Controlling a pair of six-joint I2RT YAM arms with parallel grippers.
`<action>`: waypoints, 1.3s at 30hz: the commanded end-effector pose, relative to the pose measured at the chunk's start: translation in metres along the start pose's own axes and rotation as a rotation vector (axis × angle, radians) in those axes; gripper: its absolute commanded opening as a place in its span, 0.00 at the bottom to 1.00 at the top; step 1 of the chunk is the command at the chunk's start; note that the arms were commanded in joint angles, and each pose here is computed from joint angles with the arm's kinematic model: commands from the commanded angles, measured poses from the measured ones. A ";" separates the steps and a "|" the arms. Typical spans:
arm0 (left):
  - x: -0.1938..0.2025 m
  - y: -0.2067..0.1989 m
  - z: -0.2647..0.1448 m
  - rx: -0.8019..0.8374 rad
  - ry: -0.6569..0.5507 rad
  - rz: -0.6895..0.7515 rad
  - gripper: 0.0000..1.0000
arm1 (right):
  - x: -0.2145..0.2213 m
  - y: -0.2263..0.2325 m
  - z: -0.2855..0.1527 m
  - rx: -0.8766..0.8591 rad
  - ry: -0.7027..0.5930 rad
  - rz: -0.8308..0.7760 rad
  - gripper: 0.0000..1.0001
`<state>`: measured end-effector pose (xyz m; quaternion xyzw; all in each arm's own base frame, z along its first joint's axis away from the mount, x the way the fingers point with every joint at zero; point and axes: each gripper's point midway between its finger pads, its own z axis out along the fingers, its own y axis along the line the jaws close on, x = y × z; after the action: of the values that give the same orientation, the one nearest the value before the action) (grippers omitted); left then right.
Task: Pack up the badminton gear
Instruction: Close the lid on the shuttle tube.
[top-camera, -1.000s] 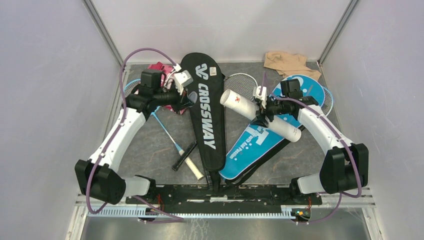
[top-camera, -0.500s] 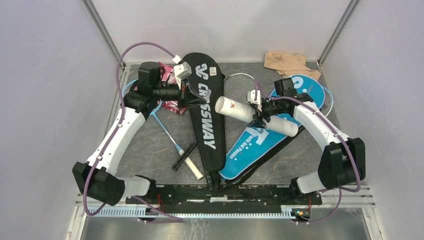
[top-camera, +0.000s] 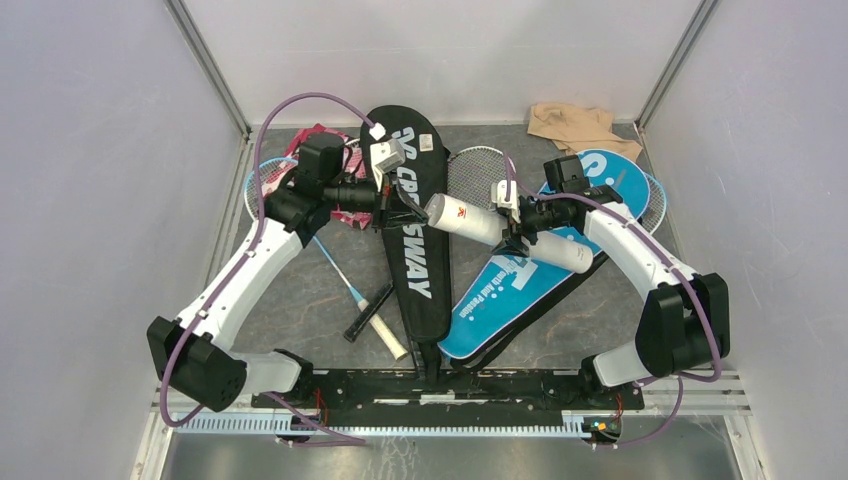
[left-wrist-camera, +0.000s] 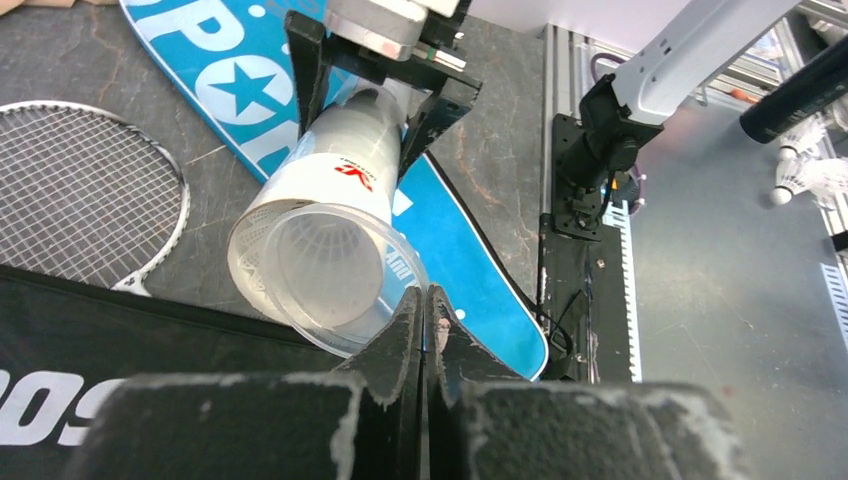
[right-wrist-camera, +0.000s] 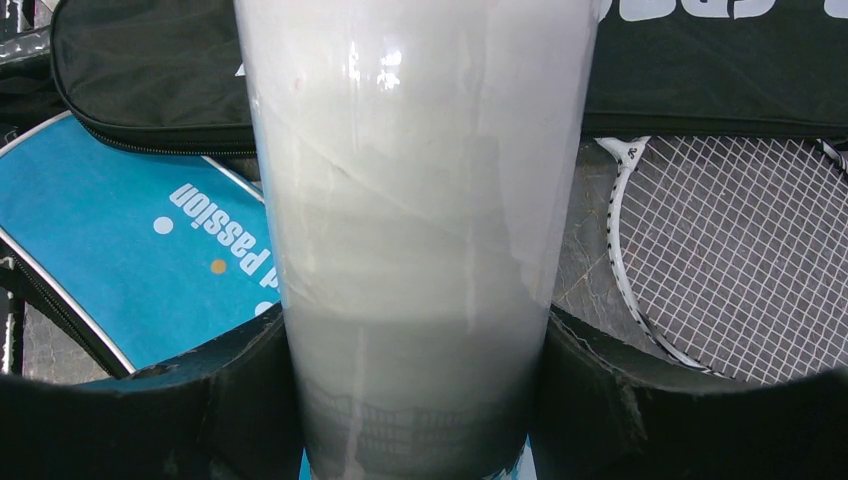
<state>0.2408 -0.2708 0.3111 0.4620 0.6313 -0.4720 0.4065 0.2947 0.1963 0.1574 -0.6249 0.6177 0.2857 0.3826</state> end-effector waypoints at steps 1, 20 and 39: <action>0.003 0.007 0.001 -0.045 0.009 0.039 0.02 | -0.023 -0.011 -0.003 0.022 -0.058 -0.049 0.07; 0.012 0.012 0.016 -0.068 0.038 0.075 0.02 | -0.030 -0.004 -0.002 0.008 -0.078 -0.049 0.07; 0.012 0.007 0.024 -0.012 0.034 0.077 0.02 | -0.026 0.001 -0.002 0.005 -0.068 -0.055 0.07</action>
<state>0.2475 -0.2846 0.2830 0.4706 0.6525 -0.4390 0.4000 0.2940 0.2012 0.1593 -0.6210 0.6184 0.2910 0.3838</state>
